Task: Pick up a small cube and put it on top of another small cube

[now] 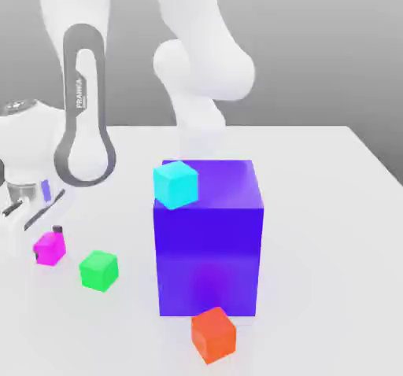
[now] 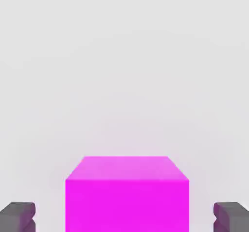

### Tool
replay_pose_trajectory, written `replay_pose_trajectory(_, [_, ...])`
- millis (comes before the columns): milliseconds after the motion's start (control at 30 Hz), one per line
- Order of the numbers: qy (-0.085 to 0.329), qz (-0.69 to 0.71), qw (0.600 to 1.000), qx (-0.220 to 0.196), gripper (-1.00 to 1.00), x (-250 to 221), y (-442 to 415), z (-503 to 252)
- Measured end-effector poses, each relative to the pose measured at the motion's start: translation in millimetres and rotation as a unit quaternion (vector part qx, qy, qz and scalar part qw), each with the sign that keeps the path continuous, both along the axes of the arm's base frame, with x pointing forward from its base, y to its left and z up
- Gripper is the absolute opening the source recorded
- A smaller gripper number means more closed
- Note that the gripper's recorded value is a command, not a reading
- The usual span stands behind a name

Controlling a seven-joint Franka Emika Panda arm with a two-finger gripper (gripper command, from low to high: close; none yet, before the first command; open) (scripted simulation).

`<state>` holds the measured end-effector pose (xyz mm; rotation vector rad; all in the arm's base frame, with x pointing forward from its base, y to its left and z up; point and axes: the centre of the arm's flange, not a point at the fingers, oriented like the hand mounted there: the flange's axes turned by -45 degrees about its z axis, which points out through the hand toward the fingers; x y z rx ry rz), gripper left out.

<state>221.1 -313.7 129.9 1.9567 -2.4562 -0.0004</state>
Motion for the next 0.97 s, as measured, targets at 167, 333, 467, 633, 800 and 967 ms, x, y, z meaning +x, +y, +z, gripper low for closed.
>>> replay_pose_trajectory(167, [0.0, 0.0, 1.0, -0.001, -1.0, 0, 0, -1])
replay_pose_trajectory(333, [-0.001, 0.0, 1.0, -0.001, -1.0, 1, -1, 42])
replay_pose_trajectory(467, [-0.004, 0.055, 0.998, 0.002, -1.0, 28, 33, 76])
replay_pose_trajectory(633, [-0.003, 0.168, 0.986, 0.001, -1.0, 64, 107, 108])
replay_pose_trajectory(800, [-0.001, 0.189, 0.982, 0.0, -1.0, 71, 119, 76])
replay_pose_trajectory(967, [-0.001, 0.19, 0.982, 0.0, 1.0, 70, 121, 51])
